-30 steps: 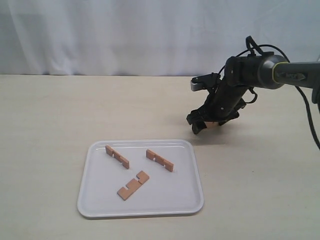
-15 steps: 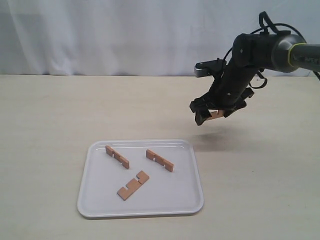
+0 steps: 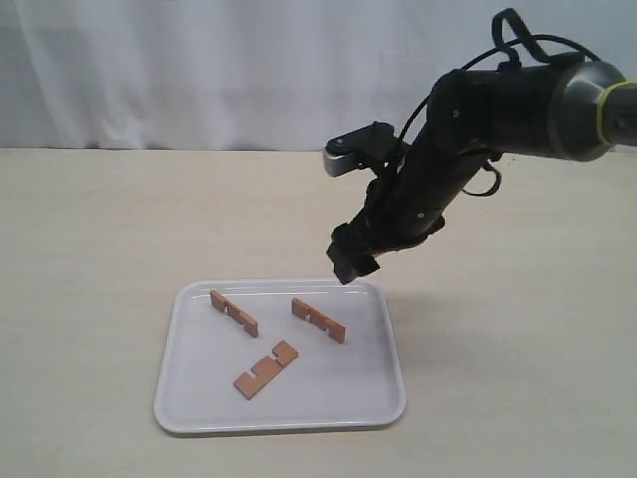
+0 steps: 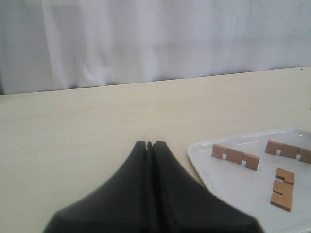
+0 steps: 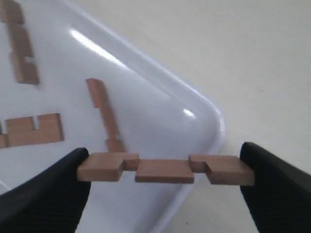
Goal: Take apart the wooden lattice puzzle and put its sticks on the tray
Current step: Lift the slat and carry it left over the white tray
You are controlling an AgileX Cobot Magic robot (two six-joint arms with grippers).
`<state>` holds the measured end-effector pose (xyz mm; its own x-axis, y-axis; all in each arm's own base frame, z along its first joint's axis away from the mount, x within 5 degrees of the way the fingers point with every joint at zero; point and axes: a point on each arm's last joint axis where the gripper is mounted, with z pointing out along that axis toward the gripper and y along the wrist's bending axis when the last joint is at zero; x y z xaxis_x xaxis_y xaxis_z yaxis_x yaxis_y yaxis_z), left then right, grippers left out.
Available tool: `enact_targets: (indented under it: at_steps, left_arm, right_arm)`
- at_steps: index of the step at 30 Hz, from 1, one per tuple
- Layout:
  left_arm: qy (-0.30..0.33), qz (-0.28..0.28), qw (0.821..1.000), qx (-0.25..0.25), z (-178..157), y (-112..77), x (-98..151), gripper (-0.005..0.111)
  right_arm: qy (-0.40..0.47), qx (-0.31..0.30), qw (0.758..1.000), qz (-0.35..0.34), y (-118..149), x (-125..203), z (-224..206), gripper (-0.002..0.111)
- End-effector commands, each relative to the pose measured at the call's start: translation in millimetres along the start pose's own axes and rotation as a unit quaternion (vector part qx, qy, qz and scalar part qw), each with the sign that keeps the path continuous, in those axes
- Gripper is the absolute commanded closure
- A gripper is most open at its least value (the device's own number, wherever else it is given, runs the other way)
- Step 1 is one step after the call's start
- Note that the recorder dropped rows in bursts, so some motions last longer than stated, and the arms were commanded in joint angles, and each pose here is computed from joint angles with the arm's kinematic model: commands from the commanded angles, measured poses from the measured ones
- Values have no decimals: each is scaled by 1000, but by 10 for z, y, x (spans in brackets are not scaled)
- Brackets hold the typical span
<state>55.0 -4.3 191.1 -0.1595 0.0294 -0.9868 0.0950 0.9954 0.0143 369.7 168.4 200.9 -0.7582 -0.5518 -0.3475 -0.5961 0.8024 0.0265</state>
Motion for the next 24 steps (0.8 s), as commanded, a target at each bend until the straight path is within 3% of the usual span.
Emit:
enact_targets:
  at_steps: [1, 11, 16, 24]
  left_arm:
    - [-4, -2, 1000, 1, 2, -2, -2, 107]
    - [-4, -2, 1000, 1, 2, -2, -2, 107]
    - [-4, -2, 1000, 1, 2, -2, -2, 107]
    - [-4, -2, 1000, 1, 2, -2, -2, 107]
  right_arm:
    - [-17, -50, 996, -66, 384, -38, 49, 104]
    - [-34, -69, 992, -103, 805, -96, 67, 104]
    - [-50, -94, 992, -68, 854, -128, 121, 104]
    - [-36, -103, 991, -80, 862, -102, 287, 104]
